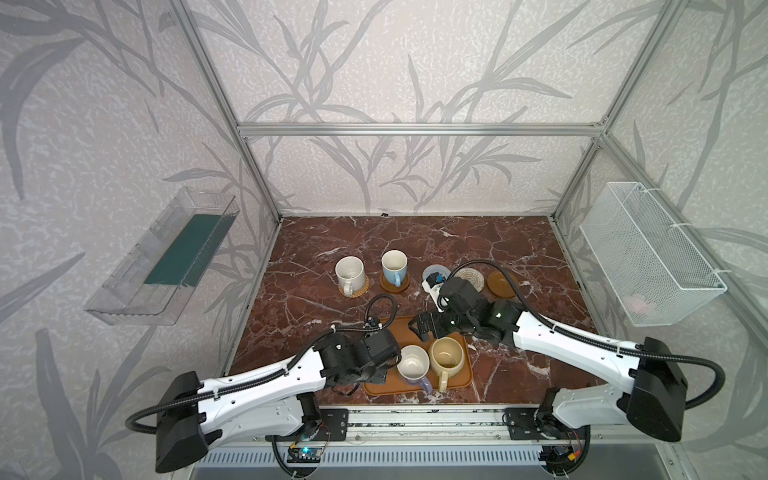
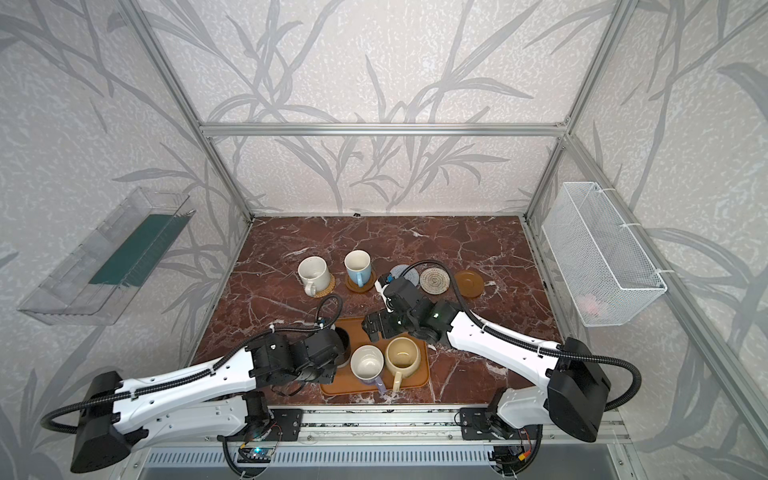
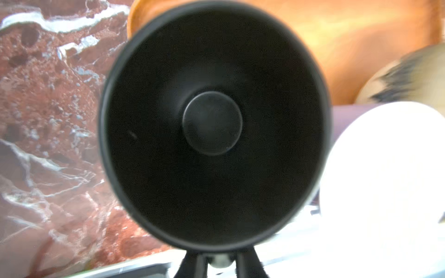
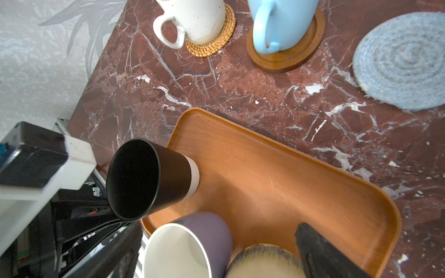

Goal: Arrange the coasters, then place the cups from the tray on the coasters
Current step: 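Lift the black mug off the tray with left gripper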

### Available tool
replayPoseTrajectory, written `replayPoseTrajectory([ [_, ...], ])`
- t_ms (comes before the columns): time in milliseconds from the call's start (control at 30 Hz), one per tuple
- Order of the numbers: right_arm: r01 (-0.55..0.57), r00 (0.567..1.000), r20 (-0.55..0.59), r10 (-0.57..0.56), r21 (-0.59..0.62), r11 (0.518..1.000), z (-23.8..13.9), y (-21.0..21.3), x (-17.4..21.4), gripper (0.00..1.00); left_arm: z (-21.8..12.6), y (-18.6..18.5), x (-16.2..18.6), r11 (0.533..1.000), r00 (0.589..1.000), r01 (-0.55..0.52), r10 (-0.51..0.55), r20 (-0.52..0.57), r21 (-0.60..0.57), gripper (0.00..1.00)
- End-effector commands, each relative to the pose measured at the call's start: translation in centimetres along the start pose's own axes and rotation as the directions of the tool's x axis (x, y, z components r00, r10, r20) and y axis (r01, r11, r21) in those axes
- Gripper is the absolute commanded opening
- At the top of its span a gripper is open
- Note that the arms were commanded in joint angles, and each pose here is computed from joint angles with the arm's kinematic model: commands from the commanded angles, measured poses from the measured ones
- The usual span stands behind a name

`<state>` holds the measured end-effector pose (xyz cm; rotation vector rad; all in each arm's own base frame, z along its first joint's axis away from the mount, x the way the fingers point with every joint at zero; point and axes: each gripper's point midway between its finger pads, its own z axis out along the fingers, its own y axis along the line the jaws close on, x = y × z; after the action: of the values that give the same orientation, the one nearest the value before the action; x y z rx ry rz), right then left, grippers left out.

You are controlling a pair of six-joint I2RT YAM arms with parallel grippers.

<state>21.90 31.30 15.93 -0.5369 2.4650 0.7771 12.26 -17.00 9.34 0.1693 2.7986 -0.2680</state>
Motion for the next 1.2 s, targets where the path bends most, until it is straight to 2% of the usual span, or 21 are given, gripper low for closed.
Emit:
replayPoseTrajectory([
  [0,0.021,0.999,0.038,-0.019,-0.044,0.999,-0.6,1.3,-1.3,0.99,-0.5,0.2,-1.1,0.999,0.996,0.028,-0.03,0.083,0.024,0.07],
  [33,0.023,0.999,0.037,-0.021,-0.045,0.999,-0.6,1.3,-1.2,0.99,-0.8,0.4,-1.2,0.999,0.995,0.029,-0.03,0.091,0.015,0.02],
  [233,0.028,0.999,0.044,-0.026,-0.056,0.998,-0.7,1.7,-1.5,0.99,-1.3,0.5,-1.8,1.0,0.995,0.016,-0.014,0.101,-0.012,0.0],
  [667,0.047,0.986,0.162,-0.035,-0.069,0.997,-2.8,2.0,-3.0,0.99,-5.1,-0.5,-5.6,0.999,0.976,-0.005,0.014,0.217,-0.044,0.0],
  [933,0.096,0.972,0.219,-0.084,-0.045,0.994,-3.9,2.2,-4.4,0.99,-6.6,-0.6,-7.5,0.998,0.955,0.045,-0.028,0.295,-0.052,0.0],
  [1167,0.087,0.972,0.225,-0.073,-0.053,0.995,-4.0,1.7,-5.2,0.99,-8.2,-1.1,-9.3,0.999,0.935,0.019,0.0,0.355,-0.049,0.0],
])
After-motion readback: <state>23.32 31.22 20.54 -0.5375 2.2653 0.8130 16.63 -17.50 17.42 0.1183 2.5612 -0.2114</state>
